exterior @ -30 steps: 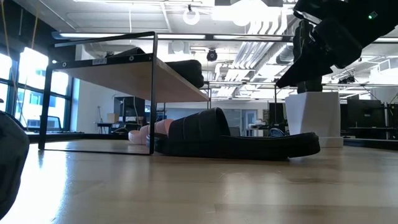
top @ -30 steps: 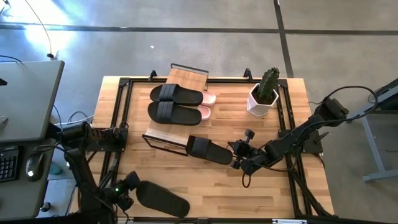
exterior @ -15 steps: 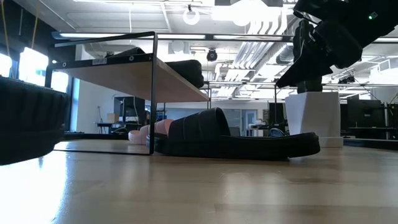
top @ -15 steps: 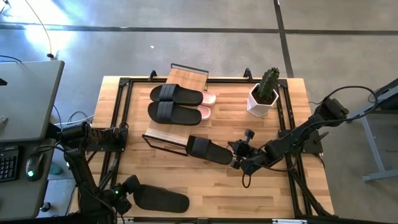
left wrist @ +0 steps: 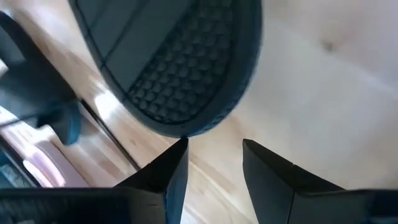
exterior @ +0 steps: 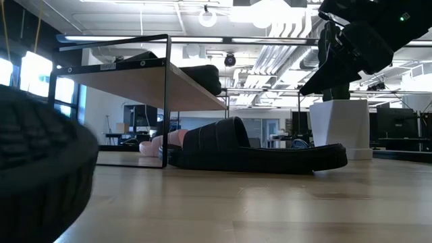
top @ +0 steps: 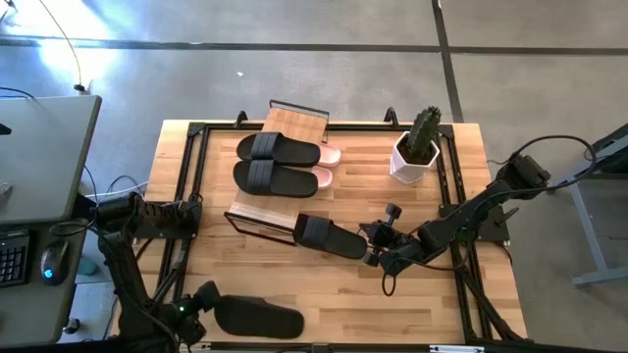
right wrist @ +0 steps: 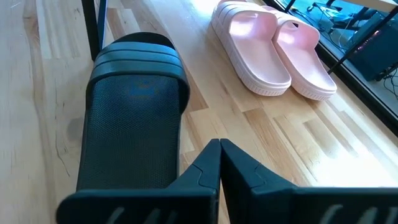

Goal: Pick and place slides into the shelf
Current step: Put the black slides under the shelf

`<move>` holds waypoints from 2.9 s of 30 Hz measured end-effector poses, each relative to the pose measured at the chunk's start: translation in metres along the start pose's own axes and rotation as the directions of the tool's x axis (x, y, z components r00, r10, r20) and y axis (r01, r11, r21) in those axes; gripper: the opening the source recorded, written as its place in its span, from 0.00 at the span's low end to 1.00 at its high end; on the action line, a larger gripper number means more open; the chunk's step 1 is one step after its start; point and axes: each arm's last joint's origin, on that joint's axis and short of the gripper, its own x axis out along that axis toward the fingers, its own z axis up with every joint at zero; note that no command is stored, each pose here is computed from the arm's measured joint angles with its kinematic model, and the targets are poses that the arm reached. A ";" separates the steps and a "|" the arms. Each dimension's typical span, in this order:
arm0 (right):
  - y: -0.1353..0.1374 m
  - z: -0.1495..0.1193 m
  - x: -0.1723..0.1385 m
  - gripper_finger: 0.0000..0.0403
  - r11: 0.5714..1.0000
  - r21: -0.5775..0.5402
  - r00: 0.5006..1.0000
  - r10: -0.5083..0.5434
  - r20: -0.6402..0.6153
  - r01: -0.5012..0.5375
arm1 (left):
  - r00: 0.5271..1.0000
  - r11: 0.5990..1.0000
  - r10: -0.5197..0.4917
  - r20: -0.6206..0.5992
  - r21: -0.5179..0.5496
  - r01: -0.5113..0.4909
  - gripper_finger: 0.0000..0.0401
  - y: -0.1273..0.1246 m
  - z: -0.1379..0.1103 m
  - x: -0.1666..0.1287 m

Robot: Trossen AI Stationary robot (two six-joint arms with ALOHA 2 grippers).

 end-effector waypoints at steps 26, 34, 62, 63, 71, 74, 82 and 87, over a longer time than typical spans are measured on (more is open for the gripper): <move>0.024 0.023 -0.013 0.00 0.934 0.130 0.937 0.311 0.161 -0.332 | 0.998 0.998 0.032 0.057 -0.055 -0.029 0.34 0.030 0.016 0.022; 0.053 0.047 -0.055 0.00 0.847 -0.054 0.758 0.500 0.418 -0.528 | 0.995 0.997 0.026 0.101 -0.069 -0.019 0.34 0.029 0.020 0.022; 0.118 0.066 -0.019 0.00 0.913 -0.145 0.914 0.396 0.091 -0.381 | 0.997 0.999 -0.042 0.060 0.036 0.040 0.34 0.027 0.016 0.029; 0.118 0.066 -0.020 0.00 0.910 -0.144 0.910 0.404 0.090 -0.390 | 0.997 0.999 -0.042 0.065 0.022 0.040 0.34 0.027 0.016 0.029; 0.123 0.060 -0.027 0.00 0.851 -0.083 0.854 0.521 0.011 -0.518 | 0.993 0.999 -0.047 0.107 -0.021 0.049 0.34 0.027 0.021 0.029; 0.123 0.056 -0.029 0.00 0.875 -0.114 0.881 0.474 0.010 -0.470 | 0.994 0.998 -0.045 0.102 -0.029 0.048 0.34 0.027 0.020 0.029; 0.126 0.061 -0.036 0.00 0.864 -0.375 0.906 0.406 0.123 -0.336 | 0.996 0.997 0.023 0.082 -0.073 -0.017 0.34 0.030 0.018 0.030; 0.125 0.063 -0.035 0.00 0.819 -0.518 0.917 0.369 0.150 -0.245 | 0.993 0.987 0.096 0.067 -0.138 -0.086 0.34 0.032 0.016 0.030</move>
